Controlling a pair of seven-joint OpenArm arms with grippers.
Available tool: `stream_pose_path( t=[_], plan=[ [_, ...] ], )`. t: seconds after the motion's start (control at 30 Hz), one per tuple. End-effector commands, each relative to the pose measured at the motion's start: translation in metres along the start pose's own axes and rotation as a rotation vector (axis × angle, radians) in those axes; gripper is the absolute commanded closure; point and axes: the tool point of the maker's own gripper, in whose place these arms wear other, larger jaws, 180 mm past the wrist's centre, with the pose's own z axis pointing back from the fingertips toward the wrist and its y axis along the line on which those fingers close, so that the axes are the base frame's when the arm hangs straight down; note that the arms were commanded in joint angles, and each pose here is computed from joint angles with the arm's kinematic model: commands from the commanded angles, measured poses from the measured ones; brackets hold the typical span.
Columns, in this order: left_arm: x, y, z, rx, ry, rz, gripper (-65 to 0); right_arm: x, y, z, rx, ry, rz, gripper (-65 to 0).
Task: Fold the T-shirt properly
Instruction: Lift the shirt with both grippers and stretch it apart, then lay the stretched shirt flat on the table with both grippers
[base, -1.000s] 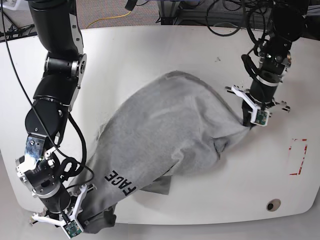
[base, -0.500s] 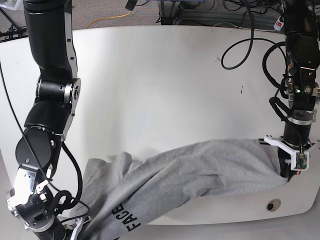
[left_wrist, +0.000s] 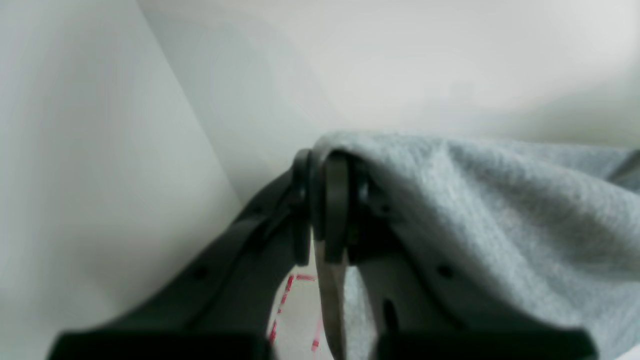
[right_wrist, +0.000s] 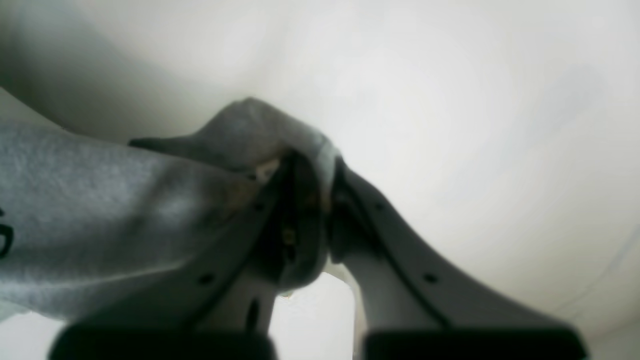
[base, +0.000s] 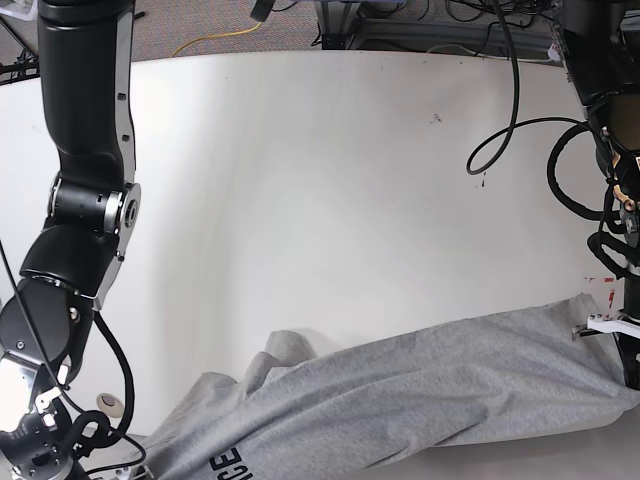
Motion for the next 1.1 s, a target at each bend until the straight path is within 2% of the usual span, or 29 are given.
stream_pose_path(
  t=[0.0, 0.17, 0.33, 0.53, 0.7, 0.83, 1.07],
  plan=[
    [0.014, 0.006, 0.001, 0.014, -0.04, -0.011, 0.0, 0.004, -0.013, 0.006, -0.034, -0.025, -0.001, 0.0],
    [-0.013, 0.009, 0.009, 0.02, 0.027, -0.015, 0.0, -0.047, -0.014, 0.014, -0.049, 0.052, -0.077, 0.0],
    [-0.051, 0.007, 0.024, 0.02, 0.122, 0.002, 0.0, -0.099, 0.005, 0.027, -0.038, 0.142, -0.109, 0.0],
    [-0.095, 0.0, 0.049, -0.026, 0.232, -0.006, 0.0, -0.152, 0.041, 0.05, -0.008, 0.231, -0.108, 0.0],
    [-0.131, -0.001, 0.076, -0.051, 0.329, -0.011, 0.0, -0.194, 0.075, 0.078, 0.036, 0.296, -0.164, 0.0],
    [-0.156, -0.004, 0.097, -0.079, 0.411, -0.034, 0.0, -0.226, 0.091, 0.105, 0.052, 0.381, -0.188, 0.0],
    [-0.191, -0.004, 0.134, -0.106, 0.537, -0.062, 0.0, -0.269, 0.119, 0.148, 0.11, 0.472, -0.253, 0.0]
  ],
)
